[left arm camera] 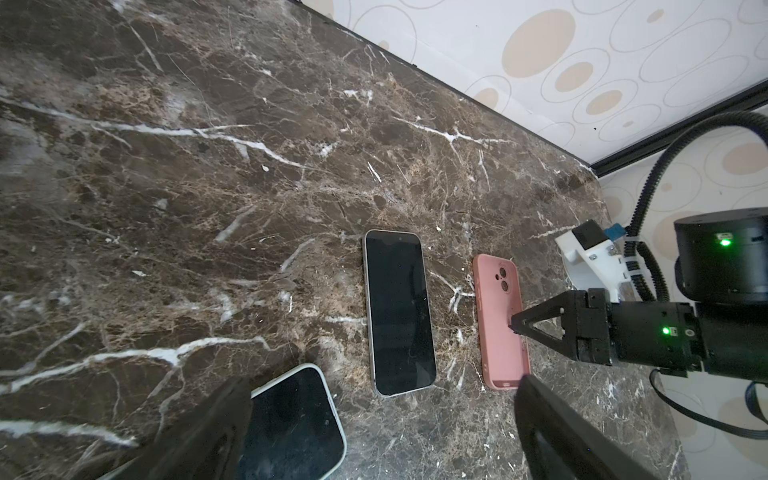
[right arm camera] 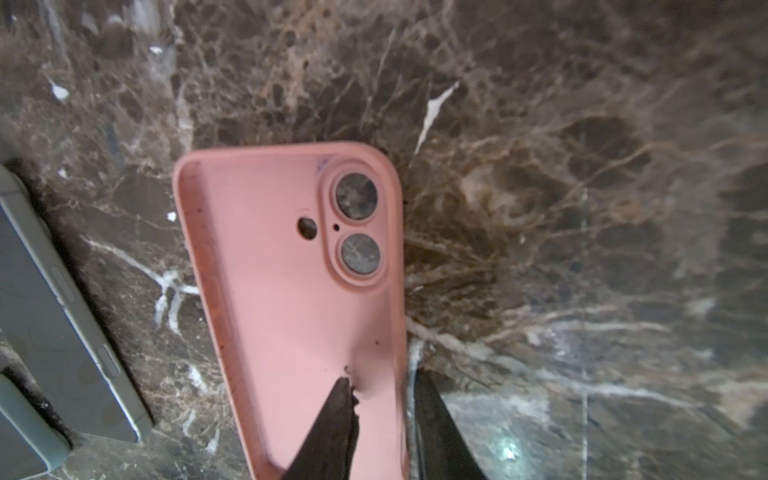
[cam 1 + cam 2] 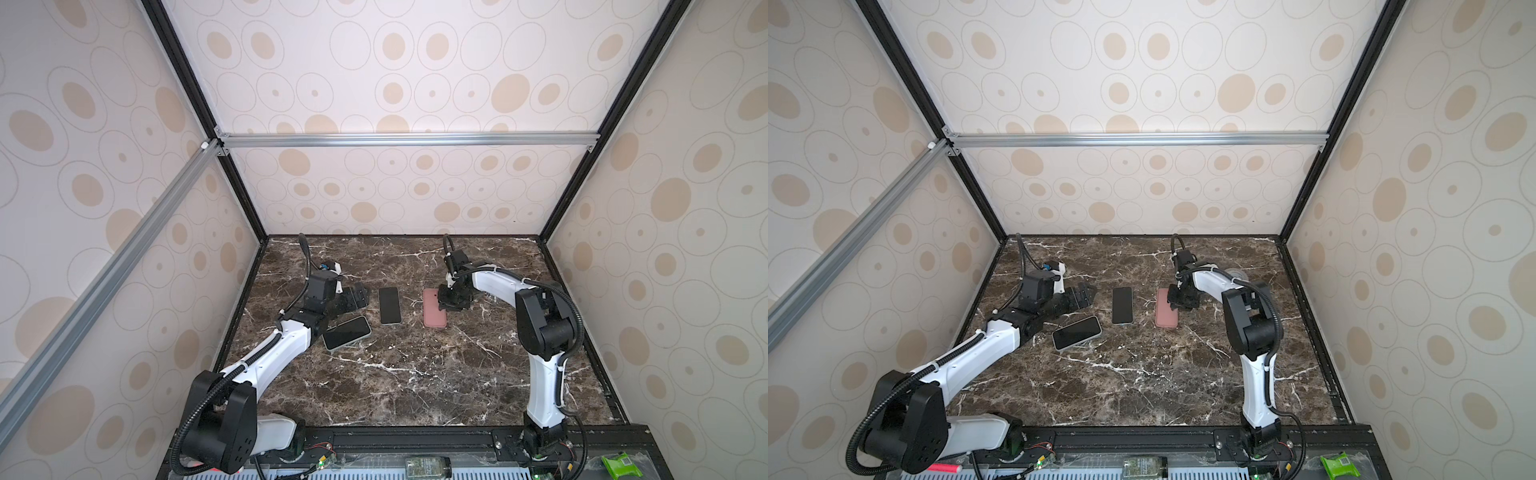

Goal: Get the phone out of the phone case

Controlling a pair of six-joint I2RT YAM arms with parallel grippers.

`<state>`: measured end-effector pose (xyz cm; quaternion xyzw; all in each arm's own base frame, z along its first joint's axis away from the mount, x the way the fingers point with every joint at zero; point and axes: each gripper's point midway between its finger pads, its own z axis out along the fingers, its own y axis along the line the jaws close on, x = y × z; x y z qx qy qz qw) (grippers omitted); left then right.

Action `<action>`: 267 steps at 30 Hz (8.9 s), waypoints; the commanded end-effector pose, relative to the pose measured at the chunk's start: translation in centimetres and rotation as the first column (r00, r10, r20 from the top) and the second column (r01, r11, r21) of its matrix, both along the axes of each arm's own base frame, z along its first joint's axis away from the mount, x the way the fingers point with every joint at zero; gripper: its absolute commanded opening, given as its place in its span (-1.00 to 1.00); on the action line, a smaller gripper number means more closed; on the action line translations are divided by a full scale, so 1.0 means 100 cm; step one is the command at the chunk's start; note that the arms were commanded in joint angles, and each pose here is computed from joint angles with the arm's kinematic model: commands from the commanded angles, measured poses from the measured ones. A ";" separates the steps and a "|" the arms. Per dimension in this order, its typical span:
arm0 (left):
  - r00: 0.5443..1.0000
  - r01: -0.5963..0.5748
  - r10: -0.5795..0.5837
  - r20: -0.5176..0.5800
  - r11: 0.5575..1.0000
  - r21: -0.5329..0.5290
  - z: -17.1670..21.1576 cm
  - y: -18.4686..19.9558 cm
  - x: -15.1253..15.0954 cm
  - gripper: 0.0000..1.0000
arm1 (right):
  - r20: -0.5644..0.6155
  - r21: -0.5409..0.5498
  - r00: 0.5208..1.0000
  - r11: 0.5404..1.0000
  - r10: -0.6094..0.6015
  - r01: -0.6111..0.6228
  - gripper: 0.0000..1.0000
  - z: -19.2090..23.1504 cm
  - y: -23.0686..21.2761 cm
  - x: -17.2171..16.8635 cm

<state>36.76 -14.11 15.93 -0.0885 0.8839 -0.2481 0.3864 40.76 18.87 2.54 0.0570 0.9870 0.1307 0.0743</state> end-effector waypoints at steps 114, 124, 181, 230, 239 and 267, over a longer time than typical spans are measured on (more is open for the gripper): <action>0.835 0.306 -0.004 -0.550 0.835 0.458 -0.159 0.025 -0.108 0.41 | 0.420 0.207 0.906 0.978 -0.051 -0.041 0.21 0.132 0.001 -0.077; 0.913 0.266 -0.116 -0.391 0.896 0.356 -0.114 -0.001 -0.089 0.22 | 0.422 0.422 0.897 0.904 -0.129 -0.069 0.23 0.139 0.032 -0.074; 0.919 0.395 -0.394 0.031 0.918 -0.044 -0.004 -0.109 -0.076 0.74 | 0.287 0.612 0.951 0.740 0.120 -0.278 -1.00 0.114 0.171 -0.098; 0.419 0.890 -0.608 0.675 0.422 -0.173 0.207 -0.164 -0.119 0.04 | 0.775 0.487 0.564 0.299 0.284 -0.820 -1.00 0.360 0.077 -0.154; 0.398 0.906 -0.633 0.664 0.387 -0.174 0.200 -0.170 -0.125 -0.42 | 0.782 0.464 0.547 0.308 0.298 -0.831 -1.00 0.355 0.076 -0.158; 0.407 0.893 -0.540 0.737 0.406 -0.196 0.224 -0.168 -0.129 -1.00 | 0.843 0.408 0.512 0.420 0.169 -0.810 -0.01 0.373 0.069 -0.146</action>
